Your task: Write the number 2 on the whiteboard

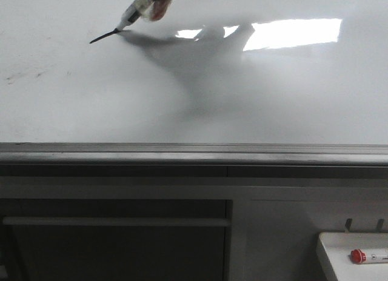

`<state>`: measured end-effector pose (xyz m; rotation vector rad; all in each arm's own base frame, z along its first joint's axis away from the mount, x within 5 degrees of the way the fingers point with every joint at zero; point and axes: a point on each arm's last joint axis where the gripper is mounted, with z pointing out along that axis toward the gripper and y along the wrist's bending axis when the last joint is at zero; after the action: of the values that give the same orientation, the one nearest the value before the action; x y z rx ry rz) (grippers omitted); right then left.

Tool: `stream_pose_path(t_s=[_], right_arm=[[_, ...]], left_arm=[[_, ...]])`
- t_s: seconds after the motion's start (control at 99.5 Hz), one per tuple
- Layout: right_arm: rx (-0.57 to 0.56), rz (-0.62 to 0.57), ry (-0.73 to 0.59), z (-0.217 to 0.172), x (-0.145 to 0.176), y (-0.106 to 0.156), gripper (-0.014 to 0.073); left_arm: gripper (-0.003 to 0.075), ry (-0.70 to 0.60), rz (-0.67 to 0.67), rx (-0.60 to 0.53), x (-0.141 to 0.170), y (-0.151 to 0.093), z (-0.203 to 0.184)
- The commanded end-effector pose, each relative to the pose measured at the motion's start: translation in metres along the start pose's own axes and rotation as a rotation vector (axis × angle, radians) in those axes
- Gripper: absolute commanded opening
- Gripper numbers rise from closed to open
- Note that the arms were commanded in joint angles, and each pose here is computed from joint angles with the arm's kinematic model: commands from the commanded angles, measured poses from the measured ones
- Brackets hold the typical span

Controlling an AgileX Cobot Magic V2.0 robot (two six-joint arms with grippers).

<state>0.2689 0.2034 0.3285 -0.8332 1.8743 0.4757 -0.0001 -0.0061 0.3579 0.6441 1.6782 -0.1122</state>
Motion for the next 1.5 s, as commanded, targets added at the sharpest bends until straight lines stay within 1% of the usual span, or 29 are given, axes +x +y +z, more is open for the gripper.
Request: stream_pose_path(t_s=[0.0,0.08,0.211,0.291,0.372,0.522,0.713,0.904,1.085,1.226,1.367,1.487], right_arm=[[0.147,0.000,-0.119,-0.020,-0.018,-0.029,-0.0062],[0.133,0.003,-0.109,-0.028,-0.019,-0.030,-0.0062],[0.085,-0.003,-0.082,-0.038,-0.018,-0.024,-0.0060],[0.058,0.012,-0.051,-0.038,-0.011,-0.020,-0.0060],[0.045,0.052,-0.024,-0.034,-0.001,-0.016,-0.0060],[0.044,0.098,-0.008,-0.022,0.017,-0.006,-0.0060],[0.016,0.087,-0.016,0.005,0.023,0.022,-0.0060],[-0.021,0.091,0.033,0.034,0.031,0.036,-0.0060],[-0.020,0.094,0.036,0.038,0.030,0.035,-0.0060],[-0.026,0.097,0.032,0.029,0.026,0.030,-0.0060],[-0.027,0.103,0.043,0.013,0.023,0.016,-0.0060],[0.028,0.130,0.036,-0.008,0.026,-0.006,-0.0060]], left_arm=[[-0.0020,-0.094,-0.018,-0.014,-0.014,0.004,-0.002],[-0.0020,-0.094,-0.018,-0.014,-0.014,0.004,-0.002],[-0.0020,-0.096,-0.018,-0.014,-0.014,0.004,-0.002],[-0.0020,-0.097,-0.018,-0.014,-0.014,0.004,-0.002],[-0.0020,-0.097,-0.018,-0.014,-0.014,0.004,-0.002],[-0.0020,-0.097,-0.018,-0.014,-0.014,0.004,-0.002],[-0.0020,-0.097,-0.018,-0.014,-0.014,0.004,-0.002],[-0.0020,-0.097,-0.018,-0.014,-0.014,0.004,-0.002],[-0.0020,-0.097,-0.018,-0.014,-0.014,0.004,-0.002],[-0.0020,-0.097,-0.018,-0.014,-0.014,0.004,-0.002],[-0.0020,-0.098,-0.018,-0.015,-0.014,0.004,-0.002],[-0.0020,-0.098,-0.018,-0.015,-0.014,0.004,-0.002]])
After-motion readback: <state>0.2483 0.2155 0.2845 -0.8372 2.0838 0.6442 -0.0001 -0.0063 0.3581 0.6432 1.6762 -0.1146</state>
